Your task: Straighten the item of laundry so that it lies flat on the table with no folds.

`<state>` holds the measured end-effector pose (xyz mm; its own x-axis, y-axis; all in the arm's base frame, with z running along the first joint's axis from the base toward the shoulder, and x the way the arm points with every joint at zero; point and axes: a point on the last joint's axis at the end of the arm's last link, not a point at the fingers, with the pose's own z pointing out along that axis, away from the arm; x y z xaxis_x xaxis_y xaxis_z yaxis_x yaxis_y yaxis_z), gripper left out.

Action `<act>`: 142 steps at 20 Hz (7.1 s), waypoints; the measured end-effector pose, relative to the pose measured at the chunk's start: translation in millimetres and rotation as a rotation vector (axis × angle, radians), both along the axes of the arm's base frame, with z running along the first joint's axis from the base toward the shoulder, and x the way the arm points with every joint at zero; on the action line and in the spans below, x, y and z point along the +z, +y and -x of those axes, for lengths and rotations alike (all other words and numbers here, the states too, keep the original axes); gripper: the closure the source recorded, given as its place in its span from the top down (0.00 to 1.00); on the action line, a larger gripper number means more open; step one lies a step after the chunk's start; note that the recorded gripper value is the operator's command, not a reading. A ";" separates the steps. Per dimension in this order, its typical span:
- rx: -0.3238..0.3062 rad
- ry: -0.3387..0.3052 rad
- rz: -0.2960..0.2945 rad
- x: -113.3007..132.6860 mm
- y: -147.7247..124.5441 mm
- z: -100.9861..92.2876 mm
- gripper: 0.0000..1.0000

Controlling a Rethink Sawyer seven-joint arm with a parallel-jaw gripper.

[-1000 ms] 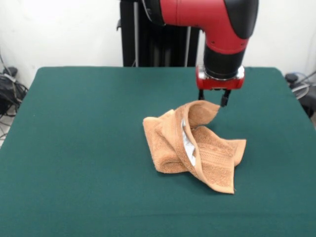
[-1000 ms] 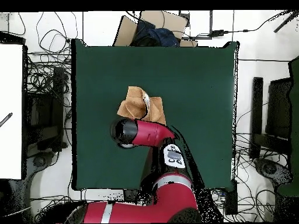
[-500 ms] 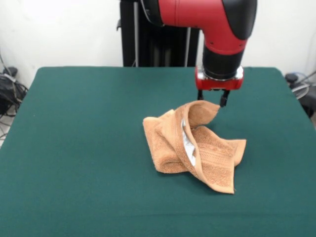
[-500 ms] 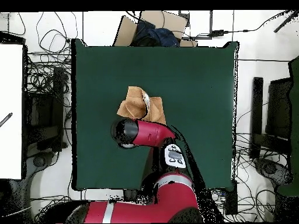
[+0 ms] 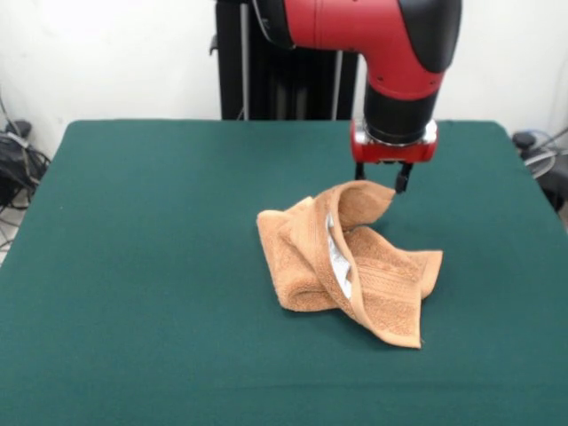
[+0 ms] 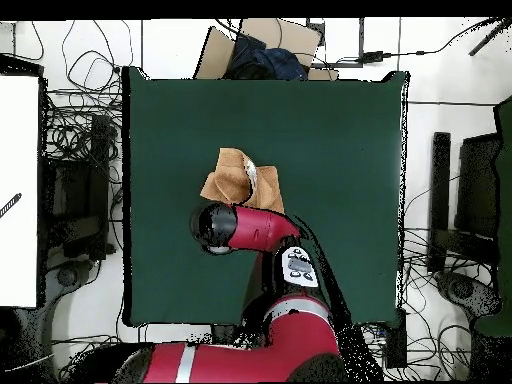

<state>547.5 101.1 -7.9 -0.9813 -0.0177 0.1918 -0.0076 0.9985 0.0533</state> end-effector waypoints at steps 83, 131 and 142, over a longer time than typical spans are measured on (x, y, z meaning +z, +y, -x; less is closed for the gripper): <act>-0.015 0.069 -0.057 17.2 29.5 -59.0 1.00; -0.096 0.142 -0.103 77.1 -19.9 -90.9 1.00; -0.100 0.156 -0.101 46.2 -16.9 -76.1 1.00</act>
<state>623.6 84.2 38.3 -0.9377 0.0514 0.3436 0.1073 0.9835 0.1457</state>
